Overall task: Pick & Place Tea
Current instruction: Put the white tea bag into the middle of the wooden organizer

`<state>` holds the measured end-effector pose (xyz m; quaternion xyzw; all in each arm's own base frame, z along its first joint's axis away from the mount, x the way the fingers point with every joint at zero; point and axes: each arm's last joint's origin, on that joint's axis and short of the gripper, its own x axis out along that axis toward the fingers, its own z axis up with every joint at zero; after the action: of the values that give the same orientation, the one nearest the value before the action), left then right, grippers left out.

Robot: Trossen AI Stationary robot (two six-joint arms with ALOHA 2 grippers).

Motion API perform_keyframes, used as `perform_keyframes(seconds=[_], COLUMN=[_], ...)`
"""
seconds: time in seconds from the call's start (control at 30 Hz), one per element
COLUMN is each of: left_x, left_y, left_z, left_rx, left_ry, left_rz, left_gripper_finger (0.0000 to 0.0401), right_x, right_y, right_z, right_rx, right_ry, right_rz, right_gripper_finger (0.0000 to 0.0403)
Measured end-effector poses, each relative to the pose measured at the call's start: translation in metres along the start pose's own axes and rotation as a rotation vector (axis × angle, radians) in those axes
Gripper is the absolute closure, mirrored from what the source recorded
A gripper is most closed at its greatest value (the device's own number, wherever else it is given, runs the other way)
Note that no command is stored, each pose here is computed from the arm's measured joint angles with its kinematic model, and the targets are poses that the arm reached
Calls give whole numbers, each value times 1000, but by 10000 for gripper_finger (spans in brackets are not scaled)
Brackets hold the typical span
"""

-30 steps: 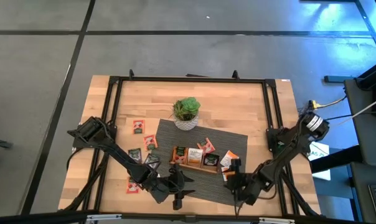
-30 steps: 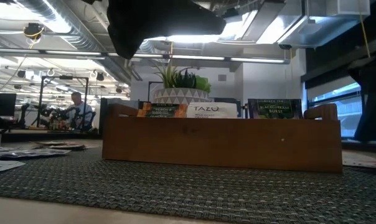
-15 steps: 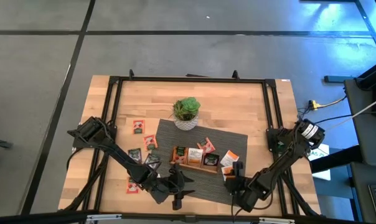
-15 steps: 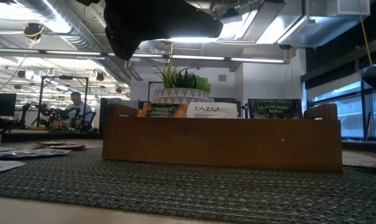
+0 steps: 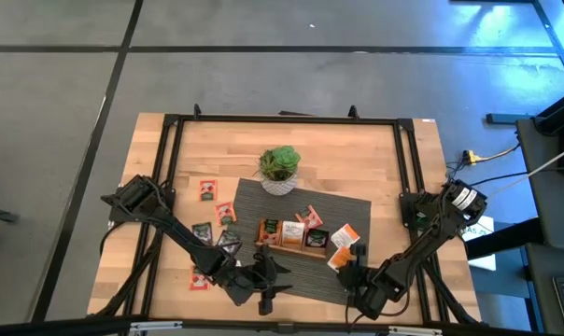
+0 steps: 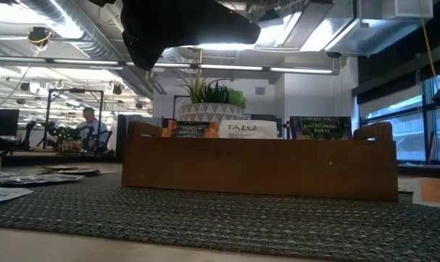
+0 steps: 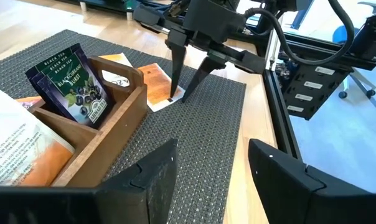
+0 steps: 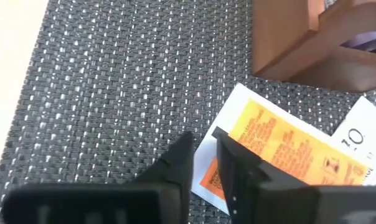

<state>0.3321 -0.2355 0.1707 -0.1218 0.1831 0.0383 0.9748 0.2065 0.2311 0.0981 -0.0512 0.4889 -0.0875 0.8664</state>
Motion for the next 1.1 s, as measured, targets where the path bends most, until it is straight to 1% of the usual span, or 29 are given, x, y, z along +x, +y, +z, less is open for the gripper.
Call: perform_keyframes(seconds=[0.17, 0.33, 0.5, 0.63, 0.77, 0.9, 1.0, 1.1], left_x=[0, 0, 1, 5, 10, 27, 45, 62], left_y=[0, 0, 0, 2, 2, 3, 5, 5], left_z=[0, 0, 2, 5, 9, 7, -4, -12], left_rx=[0, 0, -1, 64, 84, 87, 93, 95], left_ry=[0, 0, -7, -5, -27, 1, 50, 87], left_rz=[0, 0, -10, -64, -80, -115, -156, -194], left_gripper_finger=[211, 210, 211, 210, 212, 210, 210, 212], right_x=[0, 0, 0, 1, 1, -9, -22, -37], right_y=[1, 2, 4, 8, 11, 7, 2, -1], right_z=[0, 0, 2, 6, 8, 13, 17, 26], right_rx=[6, 54, 56, 74, 57, 94, 107, 170], right_ry=[9, 22, 19, 0, -24, -46, -45, -80], right_rz=[16, 33, 68, 125, 157, 176, 203, 240], right_gripper_finger=[366, 395, 392, 391, 397, 394, 390, 393])
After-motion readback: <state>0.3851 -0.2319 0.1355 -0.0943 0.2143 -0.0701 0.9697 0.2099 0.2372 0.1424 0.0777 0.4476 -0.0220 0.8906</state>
